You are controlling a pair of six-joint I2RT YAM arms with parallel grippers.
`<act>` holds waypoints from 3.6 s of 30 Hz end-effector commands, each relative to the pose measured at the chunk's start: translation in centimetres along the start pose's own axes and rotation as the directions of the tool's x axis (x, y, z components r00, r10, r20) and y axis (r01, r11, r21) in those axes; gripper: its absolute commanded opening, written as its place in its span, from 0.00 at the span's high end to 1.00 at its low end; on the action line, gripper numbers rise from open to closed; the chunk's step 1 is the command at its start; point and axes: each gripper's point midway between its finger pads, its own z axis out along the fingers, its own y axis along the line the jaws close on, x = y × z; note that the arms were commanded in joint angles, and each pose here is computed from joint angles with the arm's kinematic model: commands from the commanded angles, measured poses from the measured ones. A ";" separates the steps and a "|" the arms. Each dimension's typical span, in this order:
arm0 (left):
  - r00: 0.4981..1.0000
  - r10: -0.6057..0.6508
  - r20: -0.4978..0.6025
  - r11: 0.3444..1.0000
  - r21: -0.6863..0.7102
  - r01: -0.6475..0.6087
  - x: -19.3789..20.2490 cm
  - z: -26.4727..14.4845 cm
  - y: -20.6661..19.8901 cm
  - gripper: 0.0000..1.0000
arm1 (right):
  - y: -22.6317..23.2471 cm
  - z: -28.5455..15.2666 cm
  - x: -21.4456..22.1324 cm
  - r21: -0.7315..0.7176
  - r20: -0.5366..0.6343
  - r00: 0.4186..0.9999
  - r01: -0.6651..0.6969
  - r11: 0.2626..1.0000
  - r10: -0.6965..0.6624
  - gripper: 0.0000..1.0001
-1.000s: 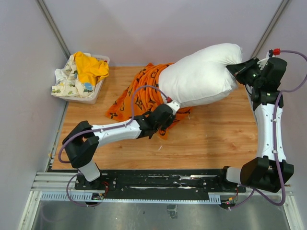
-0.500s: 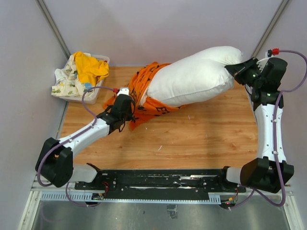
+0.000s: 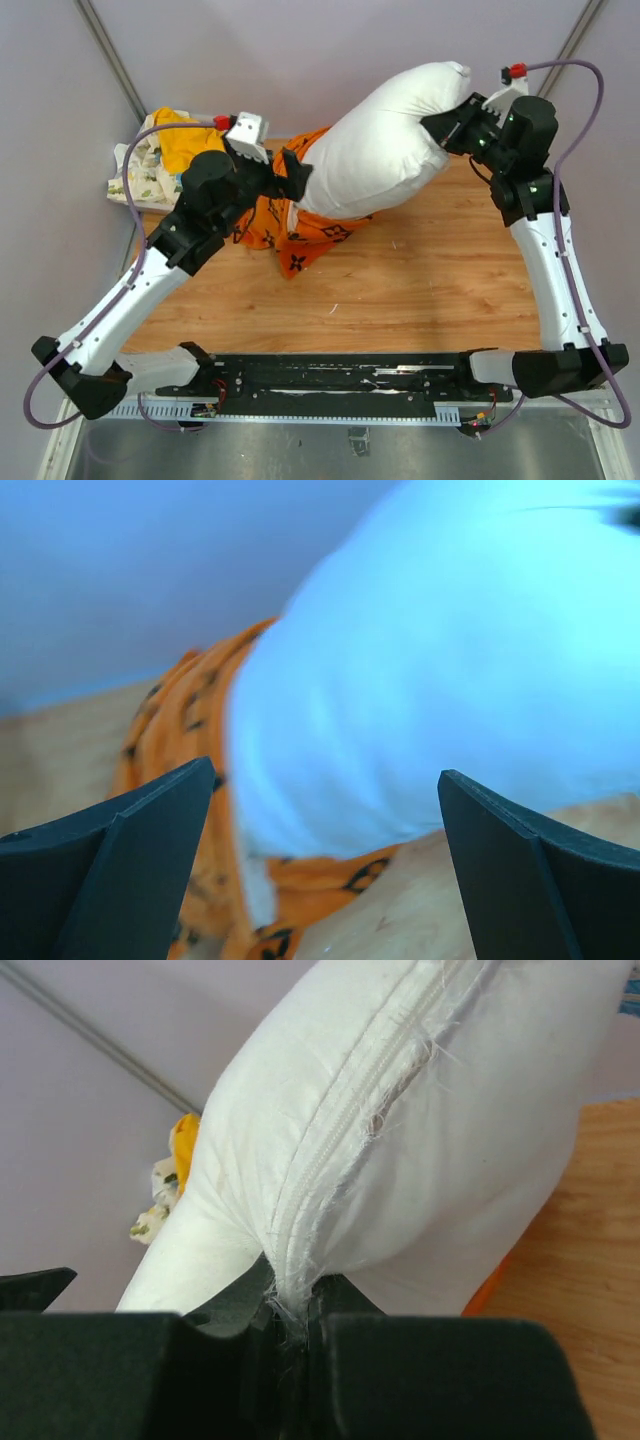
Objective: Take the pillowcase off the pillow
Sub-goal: Remove the pillow from the pillowcase.
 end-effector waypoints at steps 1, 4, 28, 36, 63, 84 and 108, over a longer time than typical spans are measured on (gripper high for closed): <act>0.937 0.298 0.183 0.905 0.258 -0.338 -1.2 -1.8 -10.8 0.01 | 5.6 1.7 0.3 -0.125 0.007 0.989 0.145 0.982 -0.145 0.99; 0.856 0.422 0.299 0.836 0.236 -0.495 0.2 -2.6 -15.7 0.01 | 8.0 3.1 2.8 -0.163 -0.056 0.979 0.187 0.969 -0.198 0.99; 0.758 0.218 0.614 0.972 -0.065 -0.227 -2.7 -8.0 -8.3 0.01 | 11.8 3.5 5.3 -0.213 -0.071 0.950 0.282 0.935 -0.303 0.99; 0.745 0.347 0.570 0.915 -0.031 -0.402 -0.5 -7.2 -9.8 0.01 | 12.4 4.0 5.9 -0.244 -0.091 0.955 0.254 0.936 -0.283 0.99; 0.784 0.335 0.523 0.835 0.220 -0.504 -5.5 8.3 -13.5 1.00 | 13.0 1.1 5.5 -0.267 -0.086 0.924 0.339 0.902 -0.373 0.05; 0.676 -0.158 0.720 0.955 0.284 -0.080 -27.9 -0.9 -7.0 1.00 | -5.3 7.6 7.2 -0.268 -0.143 0.966 -0.249 0.931 0.217 0.02; 0.563 -0.160 0.811 0.961 0.259 -0.100 -32.4 -4.8 -6.8 1.00 | 0.7 11.0 30.3 -0.228 -0.614 0.785 -0.279 0.933 0.085 0.80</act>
